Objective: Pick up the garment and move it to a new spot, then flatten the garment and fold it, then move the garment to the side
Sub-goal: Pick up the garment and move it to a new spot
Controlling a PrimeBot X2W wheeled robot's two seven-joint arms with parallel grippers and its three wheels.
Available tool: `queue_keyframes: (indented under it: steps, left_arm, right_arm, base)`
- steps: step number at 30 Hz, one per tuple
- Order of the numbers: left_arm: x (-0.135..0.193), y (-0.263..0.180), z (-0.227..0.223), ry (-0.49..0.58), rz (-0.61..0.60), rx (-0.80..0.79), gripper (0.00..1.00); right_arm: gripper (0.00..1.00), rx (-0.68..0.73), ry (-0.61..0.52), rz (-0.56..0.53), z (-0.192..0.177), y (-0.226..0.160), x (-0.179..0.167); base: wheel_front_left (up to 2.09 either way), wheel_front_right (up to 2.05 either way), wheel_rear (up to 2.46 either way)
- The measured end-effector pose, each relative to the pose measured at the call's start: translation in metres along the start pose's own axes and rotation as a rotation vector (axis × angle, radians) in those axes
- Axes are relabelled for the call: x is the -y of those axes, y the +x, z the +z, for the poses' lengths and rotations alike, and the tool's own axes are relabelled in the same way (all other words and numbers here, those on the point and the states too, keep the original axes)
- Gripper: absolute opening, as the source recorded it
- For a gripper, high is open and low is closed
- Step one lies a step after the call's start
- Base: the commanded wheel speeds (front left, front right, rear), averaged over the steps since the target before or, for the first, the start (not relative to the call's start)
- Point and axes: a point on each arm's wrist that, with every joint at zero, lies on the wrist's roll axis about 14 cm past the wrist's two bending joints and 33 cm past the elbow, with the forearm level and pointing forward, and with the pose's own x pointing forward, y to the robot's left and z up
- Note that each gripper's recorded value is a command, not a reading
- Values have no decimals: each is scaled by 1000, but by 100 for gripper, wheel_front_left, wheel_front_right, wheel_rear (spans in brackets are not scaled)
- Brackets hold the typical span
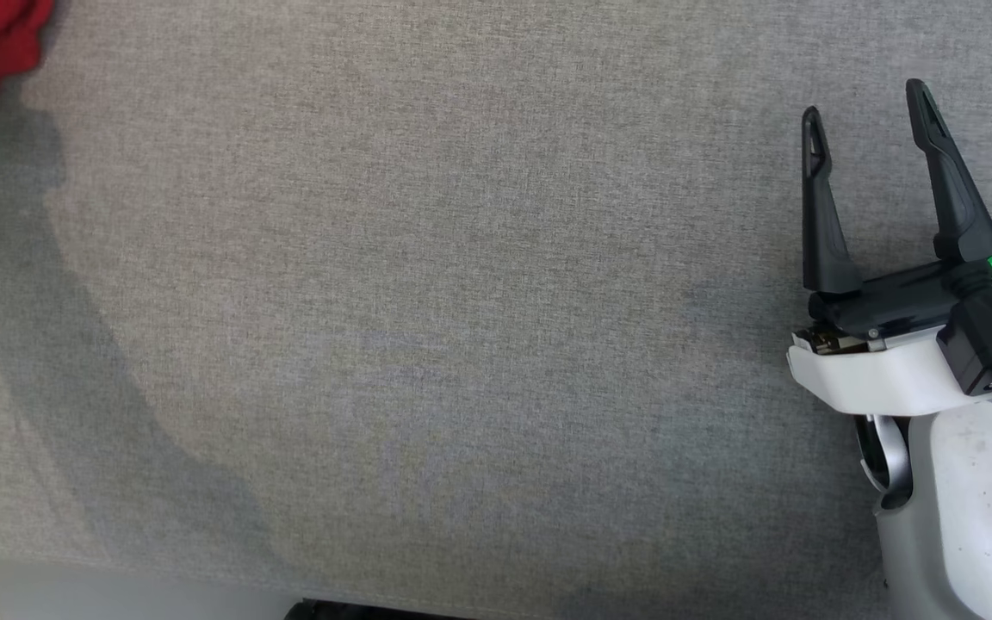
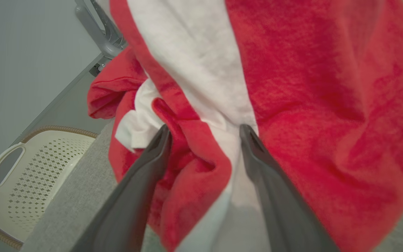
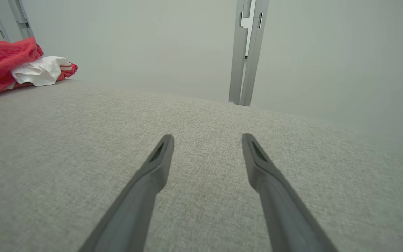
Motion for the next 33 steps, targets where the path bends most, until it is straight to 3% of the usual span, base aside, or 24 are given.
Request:
queue_keyframes:
  steps: [1,2,12,20,27,33]
  left_arm:
    - [1,0,2,4,-4,9,4]
    - [1,-1,6,7,-5,21,0]
    - [-2,-21,60,86,-39,143,0]
    - [9,-57,142,232,-100,345,0]
    - [64,-108,217,354,-243,557,0]
    - [132,-158,247,493,-415,685,0]
  right_arm:
    - [100,1,-1,-1,1,0,0]
    - [100,2,-2,-1,2,0,1]
    - [100,47,14,2,31,-2,-3]
    - [100,91,25,-24,66,-16,3]
    - [100,122,12,-89,98,-44,20]
    - [100,152,-16,-171,123,-73,43]
  base:
    - [0,0,0]
    - [0,0,0]
    - [0,0,0]
    - [0,0,0]
    - [0,0,0]
    - [0,0,0]
